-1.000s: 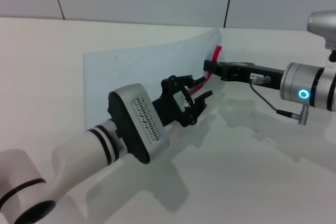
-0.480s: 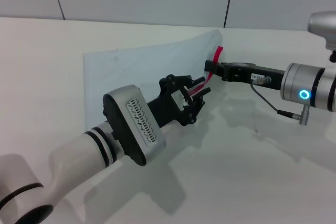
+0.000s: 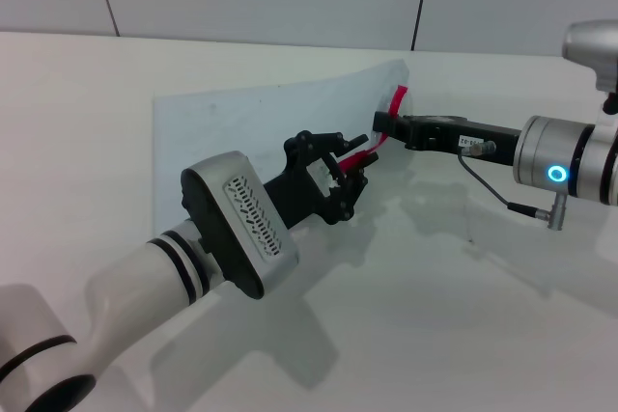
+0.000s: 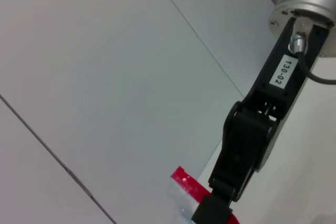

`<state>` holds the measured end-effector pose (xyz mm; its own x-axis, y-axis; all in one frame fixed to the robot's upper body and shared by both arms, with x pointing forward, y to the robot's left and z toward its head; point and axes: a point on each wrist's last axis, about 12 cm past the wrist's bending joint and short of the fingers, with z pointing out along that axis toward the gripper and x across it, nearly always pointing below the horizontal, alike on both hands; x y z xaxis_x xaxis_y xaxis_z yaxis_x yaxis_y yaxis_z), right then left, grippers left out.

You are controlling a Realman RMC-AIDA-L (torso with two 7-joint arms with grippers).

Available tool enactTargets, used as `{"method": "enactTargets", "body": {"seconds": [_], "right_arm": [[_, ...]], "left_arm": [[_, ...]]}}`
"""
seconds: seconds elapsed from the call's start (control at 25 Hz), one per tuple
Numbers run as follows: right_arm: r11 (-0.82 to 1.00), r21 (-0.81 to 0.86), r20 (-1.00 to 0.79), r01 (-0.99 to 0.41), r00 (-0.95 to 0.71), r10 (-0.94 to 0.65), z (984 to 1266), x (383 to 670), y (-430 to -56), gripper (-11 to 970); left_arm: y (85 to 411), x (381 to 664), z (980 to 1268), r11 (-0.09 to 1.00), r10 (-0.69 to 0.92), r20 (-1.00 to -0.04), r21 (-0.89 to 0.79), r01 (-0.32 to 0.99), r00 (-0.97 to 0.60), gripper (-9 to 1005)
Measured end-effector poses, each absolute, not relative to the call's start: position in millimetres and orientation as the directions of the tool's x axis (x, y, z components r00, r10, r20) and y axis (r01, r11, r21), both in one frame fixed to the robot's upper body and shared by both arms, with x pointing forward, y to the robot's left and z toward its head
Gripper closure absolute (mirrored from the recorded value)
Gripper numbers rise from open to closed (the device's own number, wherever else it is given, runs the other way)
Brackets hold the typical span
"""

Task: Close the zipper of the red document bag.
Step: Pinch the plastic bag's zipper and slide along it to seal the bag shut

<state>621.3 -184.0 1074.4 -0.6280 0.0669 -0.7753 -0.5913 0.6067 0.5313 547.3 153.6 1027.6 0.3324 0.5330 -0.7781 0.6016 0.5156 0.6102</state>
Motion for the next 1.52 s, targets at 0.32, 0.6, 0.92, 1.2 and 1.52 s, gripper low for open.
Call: {"method": "enactTargets", "body": {"seconds": [0.32,0.6,0.92,1.2,1.52], "right_arm": [[0.606,0.531,-0.775,-0.592,-0.628,0.066,1074.5,621.3,-184.0,947],[0.603,0.531,-0.776,-0.595,-0.627,0.065,1075.3,621.7,-182.7,947],[0.6,0.531,-0.777,-0.598,-0.627,0.062,1075.4,621.3,-182.3,947],[0.6,0.53,-0.778,-0.599,-0.626,0.061,1075.4,621.3,-182.3,946],[0.606,0.525,-0.781,-0.598,-0.622,0.064,1075.2,621.7,-183.8,946]], "left_arm": [[154.6,547.6,1027.1,0.515,0.536,-0.778,0.609,0.603,0.328,820],[155.2,547.7,1026.9,0.526,0.527,-0.789,0.594,0.609,0.315,834],[156.9,549.5,1027.4,0.543,0.512,-0.807,0.569,0.617,0.294,873],[158.2,550.6,1027.6,0.557,0.51,-0.813,0.562,0.611,0.282,895],[158.5,550.7,1027.5,0.56,0.51,-0.814,0.56,0.611,0.279,910]]}}
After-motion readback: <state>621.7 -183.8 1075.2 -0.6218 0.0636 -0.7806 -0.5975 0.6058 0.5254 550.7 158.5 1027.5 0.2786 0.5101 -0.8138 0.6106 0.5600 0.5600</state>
